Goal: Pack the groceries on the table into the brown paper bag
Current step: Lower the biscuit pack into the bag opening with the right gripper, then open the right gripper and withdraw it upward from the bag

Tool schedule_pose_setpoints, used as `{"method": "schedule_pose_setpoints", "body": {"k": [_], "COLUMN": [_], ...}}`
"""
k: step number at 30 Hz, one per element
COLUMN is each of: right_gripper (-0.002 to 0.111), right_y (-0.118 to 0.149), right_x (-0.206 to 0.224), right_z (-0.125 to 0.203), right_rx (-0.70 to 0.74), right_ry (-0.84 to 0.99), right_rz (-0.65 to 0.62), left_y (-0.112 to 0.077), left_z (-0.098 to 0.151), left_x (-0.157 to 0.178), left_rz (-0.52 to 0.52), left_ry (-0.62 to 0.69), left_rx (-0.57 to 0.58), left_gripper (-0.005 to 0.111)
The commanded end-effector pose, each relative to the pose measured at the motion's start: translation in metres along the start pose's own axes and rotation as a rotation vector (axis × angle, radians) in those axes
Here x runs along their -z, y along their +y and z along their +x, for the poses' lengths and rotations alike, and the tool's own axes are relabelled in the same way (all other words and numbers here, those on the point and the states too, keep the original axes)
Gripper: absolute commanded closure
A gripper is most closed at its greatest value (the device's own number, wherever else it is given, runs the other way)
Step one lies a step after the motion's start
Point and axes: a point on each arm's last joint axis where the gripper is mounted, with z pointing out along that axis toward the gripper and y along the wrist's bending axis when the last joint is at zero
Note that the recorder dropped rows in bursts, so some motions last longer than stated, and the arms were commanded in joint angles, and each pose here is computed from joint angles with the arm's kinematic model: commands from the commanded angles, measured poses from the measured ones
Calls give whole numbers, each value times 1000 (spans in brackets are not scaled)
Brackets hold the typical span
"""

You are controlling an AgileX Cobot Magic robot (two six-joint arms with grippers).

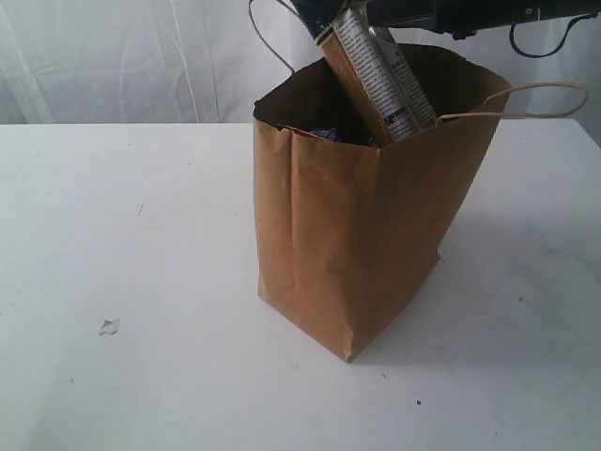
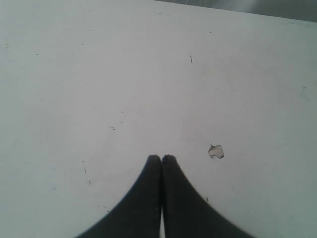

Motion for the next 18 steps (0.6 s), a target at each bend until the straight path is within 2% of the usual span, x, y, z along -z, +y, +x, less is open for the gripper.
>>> {"method": "schedule_pose_setpoints", "body": {"k": [1, 18], "right_gripper": [58, 59], "right_y": [8, 11], "right_x": [5, 13], "right_z": [-11, -21], "right_rx": [19, 45], "right_ry": [-35, -64], "right_rz": [28, 90], "left_y": [0, 0], "left_z": [2, 2], "left_x": [0, 0], "left_rz": [4, 4], "left_ry": [0, 0], "left_rx": [-2, -2], "left_gripper": [107, 107]}}
